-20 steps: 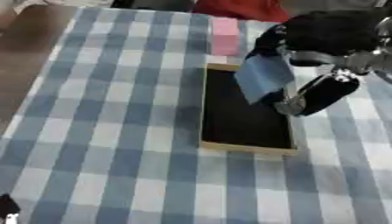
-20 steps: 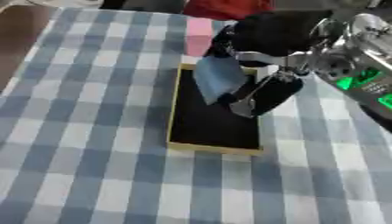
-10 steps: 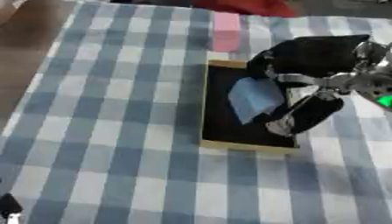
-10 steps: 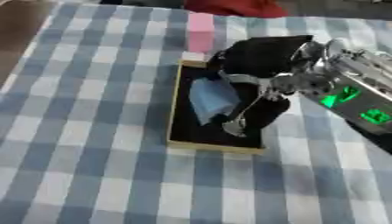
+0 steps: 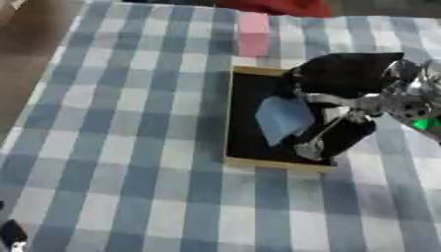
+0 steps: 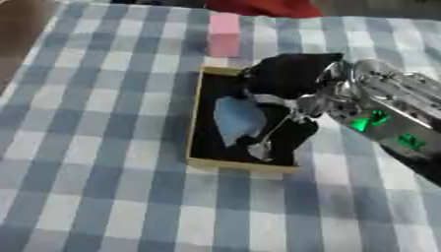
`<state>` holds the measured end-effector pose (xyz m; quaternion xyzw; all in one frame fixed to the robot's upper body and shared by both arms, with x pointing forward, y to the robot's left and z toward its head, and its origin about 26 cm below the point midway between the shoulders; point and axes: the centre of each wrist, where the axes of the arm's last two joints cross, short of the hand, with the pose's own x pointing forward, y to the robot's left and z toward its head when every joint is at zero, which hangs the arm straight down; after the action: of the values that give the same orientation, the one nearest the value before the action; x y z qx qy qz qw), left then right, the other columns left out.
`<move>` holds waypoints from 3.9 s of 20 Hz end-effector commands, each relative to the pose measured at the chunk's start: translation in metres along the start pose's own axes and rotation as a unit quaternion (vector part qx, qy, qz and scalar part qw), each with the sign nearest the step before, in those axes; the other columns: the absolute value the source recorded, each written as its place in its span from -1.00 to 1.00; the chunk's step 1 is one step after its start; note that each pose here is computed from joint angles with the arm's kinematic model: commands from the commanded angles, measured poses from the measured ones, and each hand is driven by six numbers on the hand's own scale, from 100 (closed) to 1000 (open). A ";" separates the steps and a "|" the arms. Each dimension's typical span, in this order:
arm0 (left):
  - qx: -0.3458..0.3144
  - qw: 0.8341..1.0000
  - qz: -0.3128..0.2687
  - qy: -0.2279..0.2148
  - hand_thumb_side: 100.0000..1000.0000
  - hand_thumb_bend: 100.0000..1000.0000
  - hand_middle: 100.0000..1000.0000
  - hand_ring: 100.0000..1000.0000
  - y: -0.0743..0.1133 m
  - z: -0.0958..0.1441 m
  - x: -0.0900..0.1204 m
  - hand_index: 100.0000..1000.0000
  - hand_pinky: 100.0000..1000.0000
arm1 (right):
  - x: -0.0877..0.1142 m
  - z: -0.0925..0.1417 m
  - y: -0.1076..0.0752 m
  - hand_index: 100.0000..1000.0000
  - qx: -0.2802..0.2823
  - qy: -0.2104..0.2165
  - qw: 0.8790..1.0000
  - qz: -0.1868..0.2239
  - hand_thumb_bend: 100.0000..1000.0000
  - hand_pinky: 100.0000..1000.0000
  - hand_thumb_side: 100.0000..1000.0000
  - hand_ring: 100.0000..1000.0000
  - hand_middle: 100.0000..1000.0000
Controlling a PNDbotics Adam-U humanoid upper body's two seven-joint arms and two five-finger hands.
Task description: Pick up objects on the table and place them in the box.
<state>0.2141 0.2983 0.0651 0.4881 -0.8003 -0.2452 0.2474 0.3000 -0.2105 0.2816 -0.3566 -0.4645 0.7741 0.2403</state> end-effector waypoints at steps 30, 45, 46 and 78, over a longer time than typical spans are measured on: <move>0.002 1.000 -0.001 -0.006 -0.10 -1.00 -0.10 0.20 0.000 -0.004 0.005 0.25 0.27 | -0.016 0.018 -0.016 0.94 -0.074 0.102 0.991 -0.047 -0.40 0.75 -1.00 0.62 0.55; -0.003 1.000 -0.005 -0.002 -0.10 -1.00 -0.10 0.20 0.000 0.001 0.006 0.25 0.27 | -0.032 0.041 -0.091 1.00 -0.117 0.148 0.982 -0.032 -0.44 0.79 -0.86 0.71 0.62; -0.003 1.000 -0.005 -0.002 -0.10 -1.00 -0.10 0.20 -0.001 0.001 0.006 0.25 0.27 | -0.035 0.035 -0.095 1.00 -0.117 0.153 0.981 -0.036 -0.46 0.79 -0.79 0.71 0.61; 0.004 1.000 0.000 -0.013 -0.14 -1.00 -0.09 0.21 -0.011 -0.005 0.019 0.25 0.27 | -0.109 -0.097 -0.096 1.00 -0.075 0.240 0.963 -0.094 -0.42 0.86 -0.74 0.81 0.73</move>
<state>0.2166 0.2765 0.0603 0.4860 -0.8015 -0.2485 0.2442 0.4475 -0.1871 0.3599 -0.4905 -0.4782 0.6122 0.3949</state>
